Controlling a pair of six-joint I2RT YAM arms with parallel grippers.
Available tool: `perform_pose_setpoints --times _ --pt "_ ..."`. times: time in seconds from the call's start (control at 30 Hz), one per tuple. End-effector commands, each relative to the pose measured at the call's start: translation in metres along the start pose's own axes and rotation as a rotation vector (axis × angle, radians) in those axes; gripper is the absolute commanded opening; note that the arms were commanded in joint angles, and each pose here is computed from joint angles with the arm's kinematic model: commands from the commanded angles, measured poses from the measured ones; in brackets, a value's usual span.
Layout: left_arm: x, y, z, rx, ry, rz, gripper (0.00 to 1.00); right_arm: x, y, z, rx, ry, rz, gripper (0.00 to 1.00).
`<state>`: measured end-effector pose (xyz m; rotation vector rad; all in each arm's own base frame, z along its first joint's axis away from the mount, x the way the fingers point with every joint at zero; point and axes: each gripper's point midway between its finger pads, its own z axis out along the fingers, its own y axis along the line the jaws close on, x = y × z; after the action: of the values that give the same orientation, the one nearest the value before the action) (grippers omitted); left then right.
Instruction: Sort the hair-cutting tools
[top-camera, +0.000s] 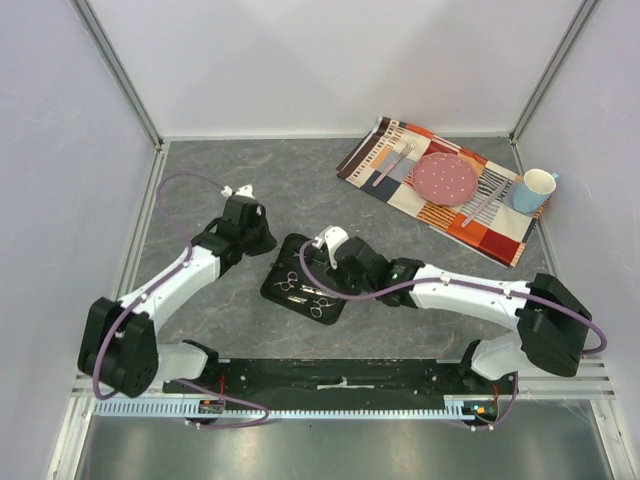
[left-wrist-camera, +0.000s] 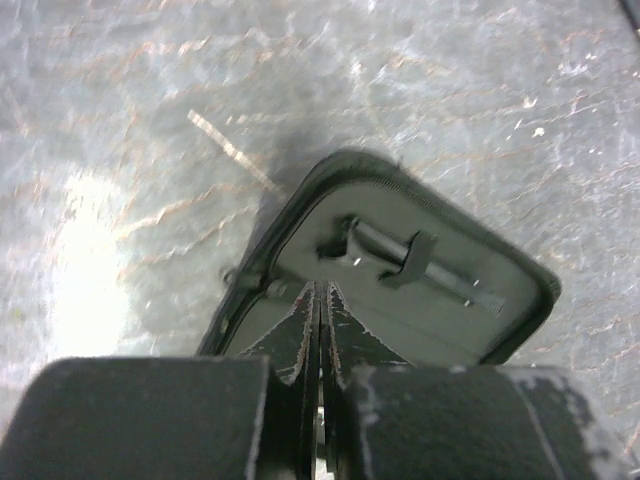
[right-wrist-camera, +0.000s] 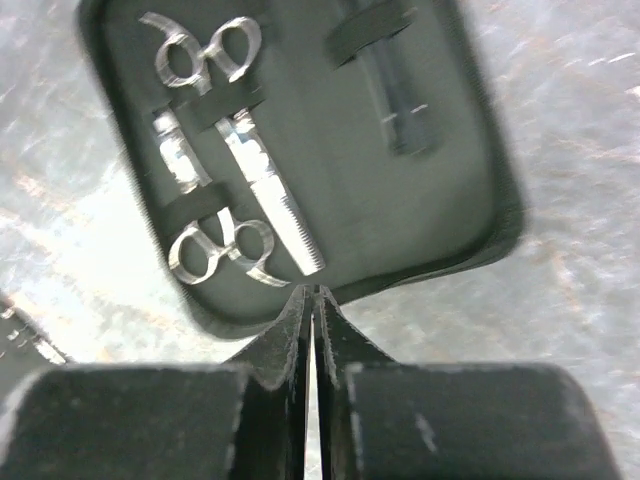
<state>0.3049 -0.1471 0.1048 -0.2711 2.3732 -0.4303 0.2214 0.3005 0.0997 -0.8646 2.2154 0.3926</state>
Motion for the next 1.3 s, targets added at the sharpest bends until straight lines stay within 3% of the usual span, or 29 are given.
perform_pose_setpoints --times 0.0,0.27,0.53,0.73,1.03,1.27 --pt "-0.025 -0.034 0.022 0.095 0.011 0.127 0.02 0.028 0.052 -0.009 -0.122 0.033 -0.012 0.0" --pt "-0.043 -0.076 0.073 0.205 0.095 0.191 0.02 0.061 0.121 -0.006 -0.22 0.084 -0.096 0.0" --pt "-0.02 -0.1 0.124 0.282 0.234 0.21 0.02 0.084 0.16 0.023 -0.214 0.167 -0.162 0.0" --pt "0.003 -0.07 0.138 0.169 0.287 0.219 0.02 0.091 0.133 0.036 -0.085 0.172 -0.085 0.0" --pt "0.021 -0.02 0.115 -0.025 0.281 0.187 0.02 0.111 0.052 0.042 0.105 0.24 0.087 0.0" --pt "0.049 0.011 0.097 -0.102 0.303 0.134 0.02 0.092 -0.012 0.04 0.254 0.2 0.167 0.0"
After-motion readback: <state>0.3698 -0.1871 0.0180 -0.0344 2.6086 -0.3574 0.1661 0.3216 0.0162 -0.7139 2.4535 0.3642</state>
